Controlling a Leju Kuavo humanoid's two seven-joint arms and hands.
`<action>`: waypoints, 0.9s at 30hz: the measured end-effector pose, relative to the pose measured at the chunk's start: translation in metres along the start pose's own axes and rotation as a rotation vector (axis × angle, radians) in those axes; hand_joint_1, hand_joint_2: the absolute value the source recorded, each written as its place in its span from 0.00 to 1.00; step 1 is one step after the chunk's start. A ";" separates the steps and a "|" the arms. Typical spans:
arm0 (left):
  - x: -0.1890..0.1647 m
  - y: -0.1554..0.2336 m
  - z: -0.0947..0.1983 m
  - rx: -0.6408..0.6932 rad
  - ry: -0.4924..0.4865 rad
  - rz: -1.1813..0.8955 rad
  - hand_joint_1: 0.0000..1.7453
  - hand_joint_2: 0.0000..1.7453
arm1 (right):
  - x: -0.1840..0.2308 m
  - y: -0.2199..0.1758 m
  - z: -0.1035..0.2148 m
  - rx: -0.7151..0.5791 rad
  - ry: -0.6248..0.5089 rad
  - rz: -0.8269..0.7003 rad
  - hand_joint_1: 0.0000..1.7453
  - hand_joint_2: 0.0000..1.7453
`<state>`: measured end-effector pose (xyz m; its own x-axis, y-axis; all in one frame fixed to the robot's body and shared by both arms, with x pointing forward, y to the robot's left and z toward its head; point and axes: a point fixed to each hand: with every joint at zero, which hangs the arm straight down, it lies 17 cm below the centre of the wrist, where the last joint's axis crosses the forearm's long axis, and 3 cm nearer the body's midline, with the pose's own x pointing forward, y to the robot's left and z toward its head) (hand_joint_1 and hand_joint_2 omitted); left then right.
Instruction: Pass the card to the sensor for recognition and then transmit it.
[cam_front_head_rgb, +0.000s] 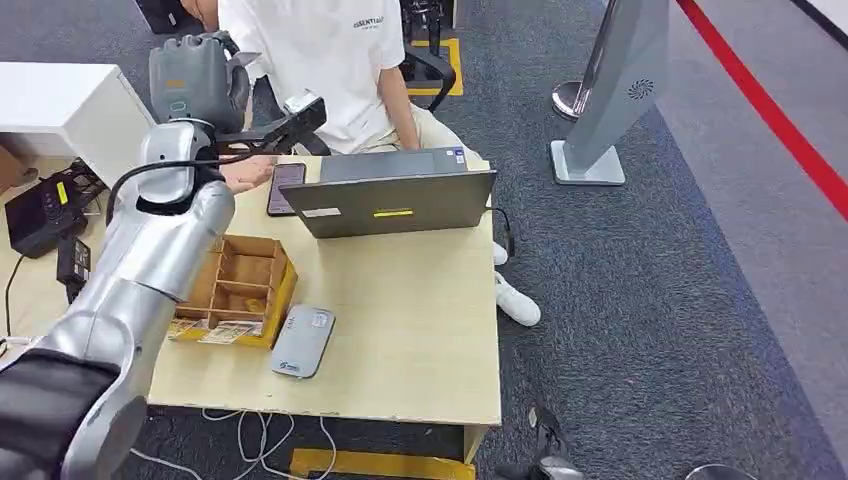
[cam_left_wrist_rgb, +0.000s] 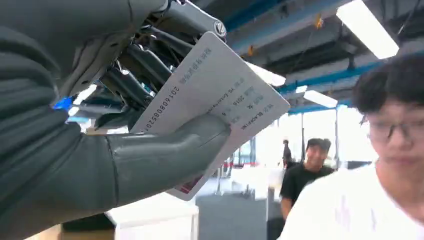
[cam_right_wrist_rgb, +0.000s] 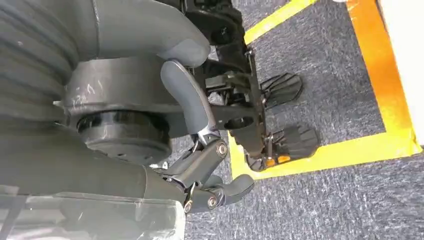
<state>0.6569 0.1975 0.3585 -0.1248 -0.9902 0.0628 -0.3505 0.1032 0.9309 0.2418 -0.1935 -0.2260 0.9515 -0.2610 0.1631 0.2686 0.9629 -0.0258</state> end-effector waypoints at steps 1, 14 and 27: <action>-0.005 -0.004 -0.001 -0.016 0.012 0.006 1.00 1.00 | 0.000 0.002 0.001 0.003 0.000 0.001 0.00 1.00; -0.014 -0.036 0.007 -0.105 0.034 0.009 0.00 1.00 | -0.008 0.017 0.004 0.025 0.023 0.002 0.00 1.00; -0.002 -0.061 0.037 -0.057 -0.101 0.040 0.00 1.00 | -0.011 0.017 0.003 0.032 0.026 -0.029 0.00 1.00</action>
<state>0.6440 0.1967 0.2883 -0.2312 -0.9706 0.0666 -0.2899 0.1341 0.9476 0.2355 -0.1744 -0.2252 0.9471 -0.2899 0.1379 0.2914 0.9566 0.0099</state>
